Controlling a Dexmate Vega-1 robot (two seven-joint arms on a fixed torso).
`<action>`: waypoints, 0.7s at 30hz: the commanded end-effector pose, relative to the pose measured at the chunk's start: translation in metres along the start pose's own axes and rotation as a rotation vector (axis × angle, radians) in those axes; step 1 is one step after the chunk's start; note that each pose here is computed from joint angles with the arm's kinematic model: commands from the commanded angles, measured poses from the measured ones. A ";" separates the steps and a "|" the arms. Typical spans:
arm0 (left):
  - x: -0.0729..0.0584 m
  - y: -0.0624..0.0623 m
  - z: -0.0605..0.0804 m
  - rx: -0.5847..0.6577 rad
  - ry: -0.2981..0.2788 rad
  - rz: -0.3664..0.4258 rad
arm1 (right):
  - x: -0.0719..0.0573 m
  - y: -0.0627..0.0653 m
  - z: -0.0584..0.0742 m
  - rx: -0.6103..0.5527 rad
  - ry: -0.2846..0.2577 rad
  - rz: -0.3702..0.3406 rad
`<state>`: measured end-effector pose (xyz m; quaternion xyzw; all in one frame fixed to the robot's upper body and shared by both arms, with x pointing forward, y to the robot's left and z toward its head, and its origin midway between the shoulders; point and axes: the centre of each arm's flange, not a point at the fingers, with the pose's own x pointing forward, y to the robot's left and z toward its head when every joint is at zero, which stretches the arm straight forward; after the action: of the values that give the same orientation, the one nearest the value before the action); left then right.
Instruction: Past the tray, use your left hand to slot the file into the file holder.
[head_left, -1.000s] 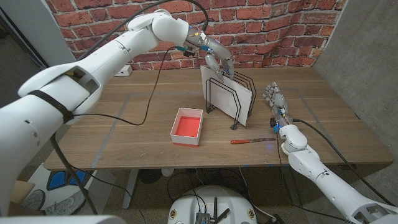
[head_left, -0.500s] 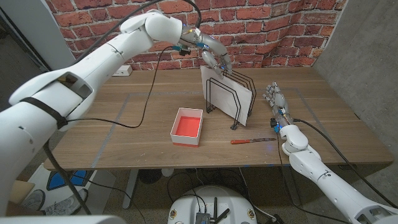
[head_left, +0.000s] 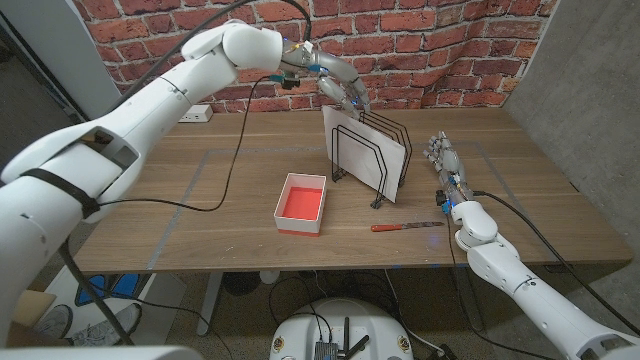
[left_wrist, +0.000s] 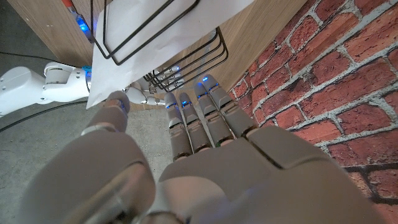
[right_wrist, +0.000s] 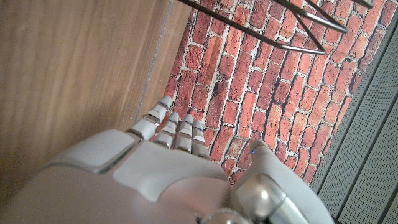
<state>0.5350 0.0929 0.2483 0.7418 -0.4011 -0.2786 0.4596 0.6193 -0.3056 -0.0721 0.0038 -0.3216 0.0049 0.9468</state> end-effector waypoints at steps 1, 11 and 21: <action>-0.018 -0.008 -0.007 -0.053 0.068 0.088 | -0.003 0.000 0.004 -0.018 0.004 0.014; -0.038 -0.016 -0.009 -0.093 0.126 0.159 | -0.001 -0.002 0.007 -0.038 0.003 0.039; -0.059 -0.036 -0.010 -0.150 0.201 0.279 | 0.006 -0.009 0.013 -0.057 -0.015 0.056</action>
<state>0.5291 0.1336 0.2346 0.6978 -0.4177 -0.2140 0.5412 0.6151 -0.3080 -0.0668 -0.0209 -0.3206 0.0184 0.9468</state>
